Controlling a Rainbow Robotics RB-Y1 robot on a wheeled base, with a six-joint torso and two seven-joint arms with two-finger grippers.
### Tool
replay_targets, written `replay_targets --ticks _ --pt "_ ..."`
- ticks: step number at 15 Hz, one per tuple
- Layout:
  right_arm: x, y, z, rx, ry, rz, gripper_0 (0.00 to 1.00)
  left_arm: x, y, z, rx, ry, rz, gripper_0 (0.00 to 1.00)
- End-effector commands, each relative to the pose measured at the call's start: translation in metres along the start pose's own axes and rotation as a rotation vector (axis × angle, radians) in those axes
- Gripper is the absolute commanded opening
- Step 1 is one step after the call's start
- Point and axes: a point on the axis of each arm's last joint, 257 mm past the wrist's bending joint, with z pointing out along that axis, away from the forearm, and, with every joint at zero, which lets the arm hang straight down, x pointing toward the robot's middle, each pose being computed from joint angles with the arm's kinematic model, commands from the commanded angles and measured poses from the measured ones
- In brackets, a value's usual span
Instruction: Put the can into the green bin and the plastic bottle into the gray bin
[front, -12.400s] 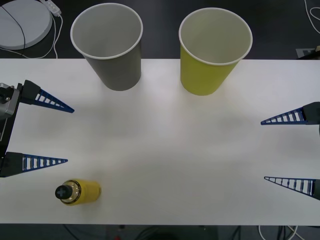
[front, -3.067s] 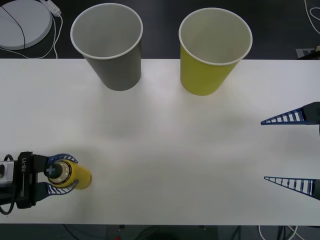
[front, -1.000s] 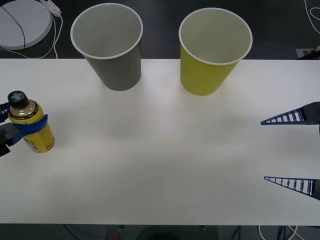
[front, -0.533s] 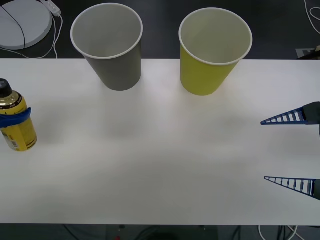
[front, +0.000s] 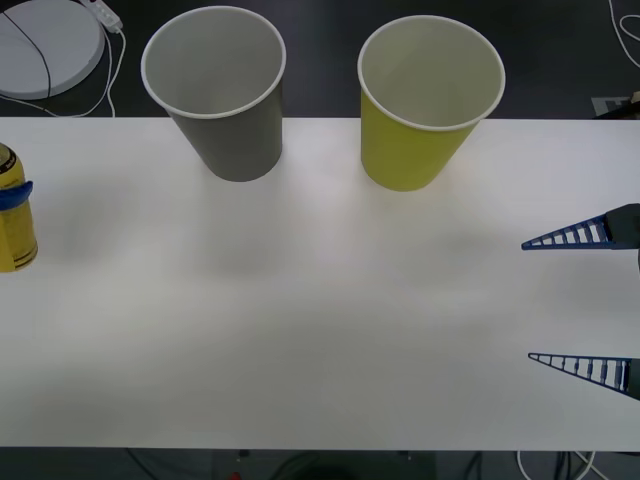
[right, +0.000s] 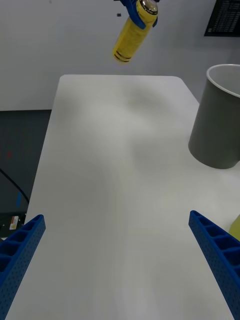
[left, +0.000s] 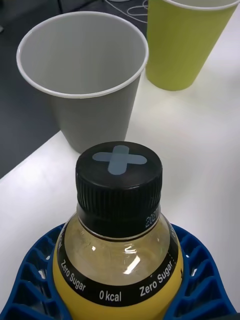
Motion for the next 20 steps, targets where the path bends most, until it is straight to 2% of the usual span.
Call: replay_targets --ticks 1,4,9,10,12,14,20 --pt "0.0 0.0 0.0 0.0 0.0 0.0 1.0 -0.007 0.014 -0.004 0.021 0.051 0.024 0.0" --pt "0.0 0.0 0.0 0.0 0.0 0.0 1.0 -0.018 0.02 -0.002 0.043 0.09 0.063 0.0" --pt "0.0 0.0 0.0 0.0 0.0 0.0 1.0 -0.04 0.03 -0.006 0.079 0.14 0.088 0.0" --pt "0.0 0.0 0.0 0.0 0.0 0.0 1.0 -0.043 0.034 -0.007 0.076 0.149 0.095 0.0" --pt "0.0 0.0 0.0 0.0 0.0 0.0 1.0 -0.052 0.041 -0.005 0.067 0.154 0.077 0.0" --pt "0.0 0.0 0.0 0.0 0.0 0.0 1.0 -0.065 0.049 0.003 0.041 0.17 0.096 0.0" --pt "0.0 0.0 0.0 0.0 0.0 0.0 1.0 -0.113 0.069 0.021 0.033 0.11 0.082 0.0"
